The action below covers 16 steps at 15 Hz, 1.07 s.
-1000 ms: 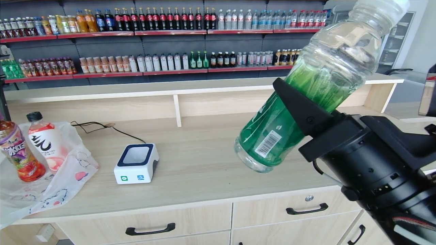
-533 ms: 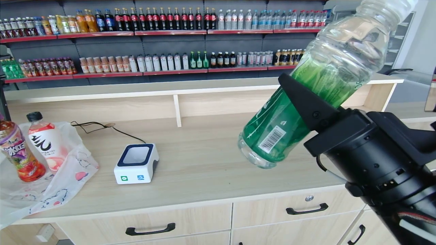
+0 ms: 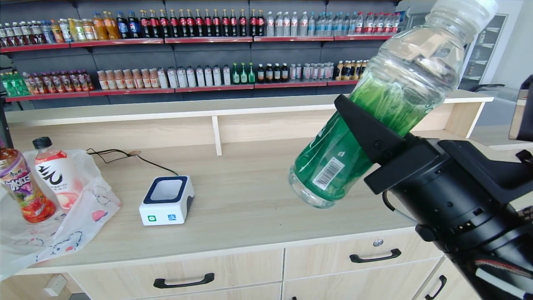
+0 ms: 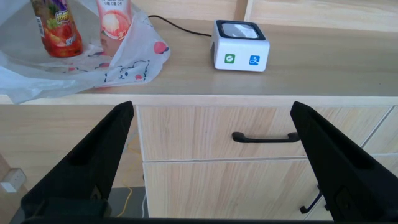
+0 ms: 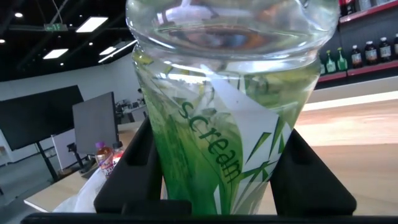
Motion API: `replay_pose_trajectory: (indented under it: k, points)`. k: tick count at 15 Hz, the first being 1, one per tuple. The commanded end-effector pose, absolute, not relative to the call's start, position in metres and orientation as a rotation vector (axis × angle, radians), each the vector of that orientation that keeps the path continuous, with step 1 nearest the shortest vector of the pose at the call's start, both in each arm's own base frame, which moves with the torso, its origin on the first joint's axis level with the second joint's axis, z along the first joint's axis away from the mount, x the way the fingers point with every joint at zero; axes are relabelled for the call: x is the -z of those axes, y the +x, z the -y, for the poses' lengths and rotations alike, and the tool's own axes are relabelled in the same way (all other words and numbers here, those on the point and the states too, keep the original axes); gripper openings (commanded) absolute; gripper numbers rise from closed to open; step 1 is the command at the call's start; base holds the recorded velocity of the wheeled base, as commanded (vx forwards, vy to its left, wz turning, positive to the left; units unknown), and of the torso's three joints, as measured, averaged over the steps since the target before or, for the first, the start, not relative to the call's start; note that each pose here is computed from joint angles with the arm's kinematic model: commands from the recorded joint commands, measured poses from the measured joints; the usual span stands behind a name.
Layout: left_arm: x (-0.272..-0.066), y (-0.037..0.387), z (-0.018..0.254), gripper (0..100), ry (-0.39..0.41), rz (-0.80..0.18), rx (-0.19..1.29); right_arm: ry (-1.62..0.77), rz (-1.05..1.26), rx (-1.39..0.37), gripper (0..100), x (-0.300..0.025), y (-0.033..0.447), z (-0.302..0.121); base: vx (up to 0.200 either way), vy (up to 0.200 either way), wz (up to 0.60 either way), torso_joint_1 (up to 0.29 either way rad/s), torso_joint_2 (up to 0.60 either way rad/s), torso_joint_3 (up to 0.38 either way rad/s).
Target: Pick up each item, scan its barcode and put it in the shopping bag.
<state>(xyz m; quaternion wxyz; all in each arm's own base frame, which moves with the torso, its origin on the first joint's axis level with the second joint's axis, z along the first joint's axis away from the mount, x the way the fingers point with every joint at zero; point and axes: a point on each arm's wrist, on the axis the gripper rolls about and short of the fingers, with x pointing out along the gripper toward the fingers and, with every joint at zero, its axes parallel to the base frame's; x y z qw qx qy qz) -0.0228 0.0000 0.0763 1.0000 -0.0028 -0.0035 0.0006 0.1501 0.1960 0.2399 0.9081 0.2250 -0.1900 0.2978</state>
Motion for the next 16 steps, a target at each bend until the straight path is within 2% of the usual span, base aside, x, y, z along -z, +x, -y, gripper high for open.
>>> replay_pose_trajectory:
  k: [1,8,13,16]
  points:
    - [-0.076,-0.023,0.000,100,-0.006,0.009,-0.002,0.441,0.386,-0.597,0,-0.236,0.154,-0.194,0.000,0.000,0.00,0.000,0.00,0.000]
    - [-0.076,-0.023,0.000,100,-0.006,0.008,-0.002,0.306,0.369,-0.441,0,-0.218,0.190,-0.179,0.000,0.000,0.00,0.000,0.00,0.000]
    - [-0.076,-0.023,0.000,100,-0.005,0.008,0.000,0.175,0.253,-0.341,0,-0.179,0.219,-0.168,0.000,0.000,0.00,0.000,0.00,0.000]
    - [-0.076,-0.023,0.000,100,-0.006,0.008,-0.002,0.161,0.239,-0.282,0,-0.173,0.231,-0.157,0.000,0.000,0.00,0.000,0.00,0.000]
